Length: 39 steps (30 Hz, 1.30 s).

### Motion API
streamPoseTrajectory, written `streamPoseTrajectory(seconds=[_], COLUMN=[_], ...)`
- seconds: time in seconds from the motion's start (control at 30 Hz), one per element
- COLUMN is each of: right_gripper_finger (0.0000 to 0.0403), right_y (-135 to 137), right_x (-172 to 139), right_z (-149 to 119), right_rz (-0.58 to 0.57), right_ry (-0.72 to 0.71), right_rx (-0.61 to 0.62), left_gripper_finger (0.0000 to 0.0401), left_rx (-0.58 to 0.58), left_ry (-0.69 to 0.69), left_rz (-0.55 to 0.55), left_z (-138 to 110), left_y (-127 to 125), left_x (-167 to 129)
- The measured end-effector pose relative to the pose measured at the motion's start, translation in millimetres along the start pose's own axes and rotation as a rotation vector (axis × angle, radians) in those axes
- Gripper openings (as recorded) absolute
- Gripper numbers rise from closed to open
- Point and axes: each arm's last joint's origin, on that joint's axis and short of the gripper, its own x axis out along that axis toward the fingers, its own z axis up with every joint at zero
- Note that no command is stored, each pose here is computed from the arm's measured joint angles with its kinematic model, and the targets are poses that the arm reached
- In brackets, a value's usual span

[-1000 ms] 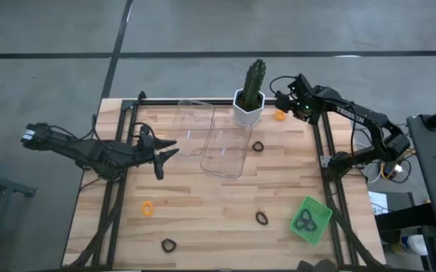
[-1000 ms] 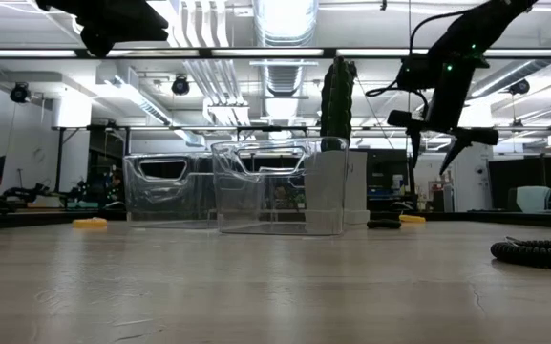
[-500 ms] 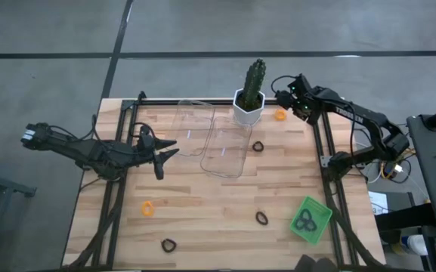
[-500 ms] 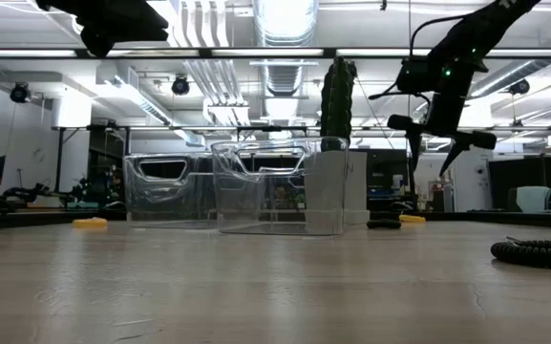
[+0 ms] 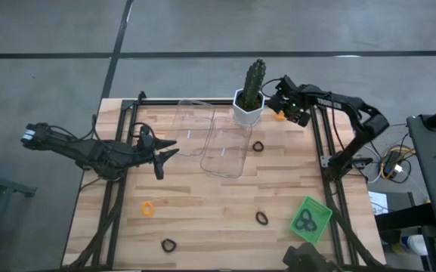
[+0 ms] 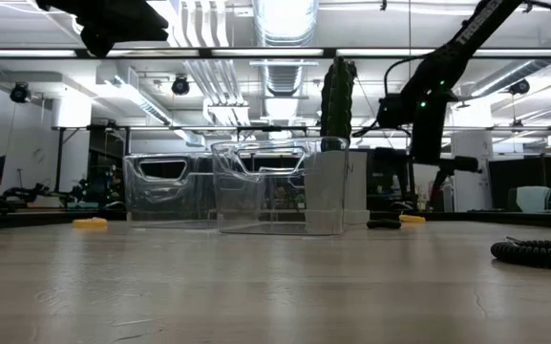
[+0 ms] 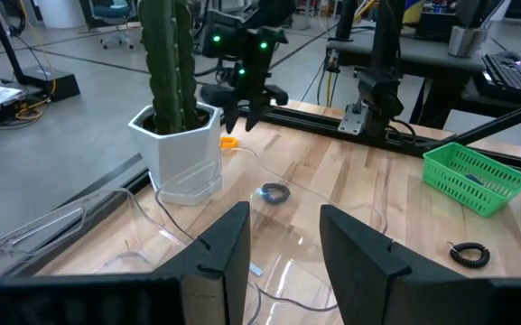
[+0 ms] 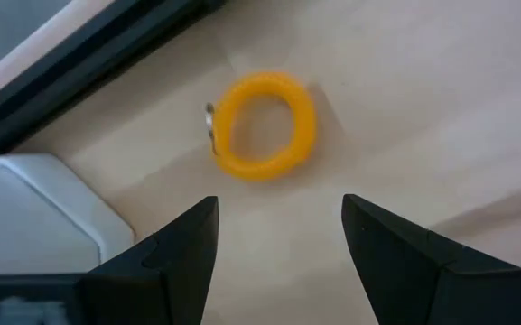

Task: Sort items
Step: Put the top right yellow keychain into the right transparent bin

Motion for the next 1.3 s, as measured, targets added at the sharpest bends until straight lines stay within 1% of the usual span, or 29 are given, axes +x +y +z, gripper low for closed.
streamPoseTrajectory(seconds=[0.17, 0.3, 0.4, 0.5, 0.6, 0.7, 0.87, 1.0, 1.13, 1.3], right_gripper_finger=[0.0228, 0.0228, 0.0228, 0.0228, 0.0228, 0.0228, 0.0228, 0.0228, 0.0228, 0.0228], right_y=[9, 14, 14, 10, 5, 5, 8, 9, 10, 10], right_x=[8, 8, 6, 4, 4, 3, 0, 1, 1, 1], right_z=[14, 25, 30, 32, 31, 31, 36, 35, 34, 30], right_rz=[-0.015, -0.021, -0.062, -0.13, -0.187, -0.183, -0.172, -0.165, -0.164, -0.179], right_ry=[0.052, 0.07, 0.085, 0.101, 0.107, 0.094, 0.08, 0.095, 0.102, 0.108], right_rx=[0.015, 0.023, 0.01, -0.012, -0.039, -0.052, -0.023, 0.014, 0.016, 0.062], left_gripper_finger=[0.0128, 0.0128, 0.0128, 0.0128, 0.0128, 0.0128, 0.0128, 0.0128, 0.0128, 0.0128], left_rx=[0.0, 0.0, 0.0, 0.0, 0.03, 0.071, 0.083, 0.083, 0.089, 0.107], left_ry=[0.0, 0.0, -0.001, -0.002, -0.002, -0.007, -0.027, -0.027, -0.027, -0.032], left_rz=[0.0, 0.0, 0.006, 0.007, 0.008, 0.033, 0.135, 0.137, 0.137, 0.136], left_z=[0, 0, 0, 0, 0, 0, 1, 1, 1, 2], left_y=[0, 0, 0, 0, 0, 1, 4, 4, 4, 5], left_x=[0, 0, 0, 0, 0, 0, 0, 0, 0, -2])
